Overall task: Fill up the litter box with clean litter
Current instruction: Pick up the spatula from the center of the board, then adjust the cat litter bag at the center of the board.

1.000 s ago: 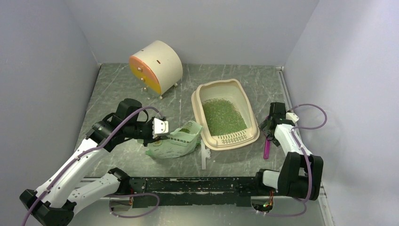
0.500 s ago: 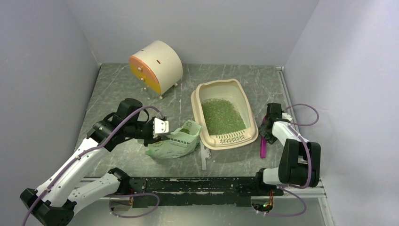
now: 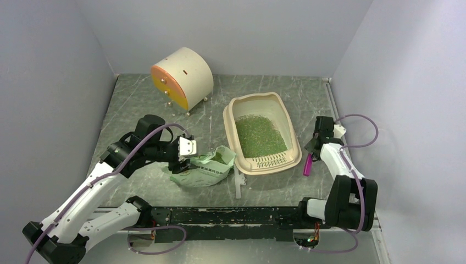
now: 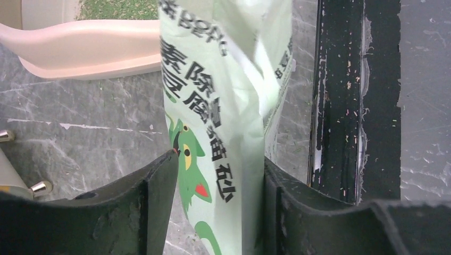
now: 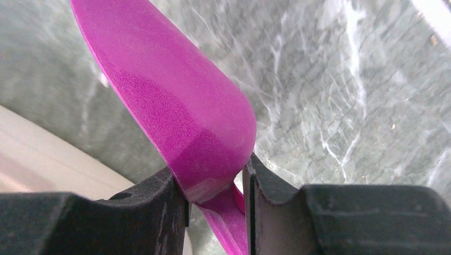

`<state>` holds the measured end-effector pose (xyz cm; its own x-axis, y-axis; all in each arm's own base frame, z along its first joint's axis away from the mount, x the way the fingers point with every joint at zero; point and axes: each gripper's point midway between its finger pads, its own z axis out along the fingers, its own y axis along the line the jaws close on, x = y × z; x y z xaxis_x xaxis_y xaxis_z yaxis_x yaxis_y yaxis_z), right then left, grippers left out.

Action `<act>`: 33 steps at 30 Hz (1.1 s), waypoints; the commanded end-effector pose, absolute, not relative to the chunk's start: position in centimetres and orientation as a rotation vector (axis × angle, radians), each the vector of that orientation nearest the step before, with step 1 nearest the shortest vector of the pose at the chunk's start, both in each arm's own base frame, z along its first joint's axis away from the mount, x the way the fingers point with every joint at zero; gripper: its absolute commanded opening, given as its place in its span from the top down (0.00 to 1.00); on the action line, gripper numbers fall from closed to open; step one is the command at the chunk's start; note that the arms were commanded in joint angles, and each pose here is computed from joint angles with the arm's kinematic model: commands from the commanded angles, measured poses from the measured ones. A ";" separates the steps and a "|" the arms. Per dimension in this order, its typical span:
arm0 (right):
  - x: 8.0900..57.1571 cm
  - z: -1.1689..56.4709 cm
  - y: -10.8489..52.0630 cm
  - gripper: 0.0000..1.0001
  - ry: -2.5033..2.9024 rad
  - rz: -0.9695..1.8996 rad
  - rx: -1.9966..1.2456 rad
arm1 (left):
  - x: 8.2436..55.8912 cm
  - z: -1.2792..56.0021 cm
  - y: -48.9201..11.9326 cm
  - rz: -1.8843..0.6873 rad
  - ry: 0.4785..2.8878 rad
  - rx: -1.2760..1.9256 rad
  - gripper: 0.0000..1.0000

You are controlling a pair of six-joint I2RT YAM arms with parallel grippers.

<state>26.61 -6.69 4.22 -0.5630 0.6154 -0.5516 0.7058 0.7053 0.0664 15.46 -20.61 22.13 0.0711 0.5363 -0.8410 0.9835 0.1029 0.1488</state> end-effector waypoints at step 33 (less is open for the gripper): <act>33.9 26.2 3.0 0.72 2.113 0.485 0.499 | 27.9 26.7 -23.9 -0.459 1.787 1.234 0.95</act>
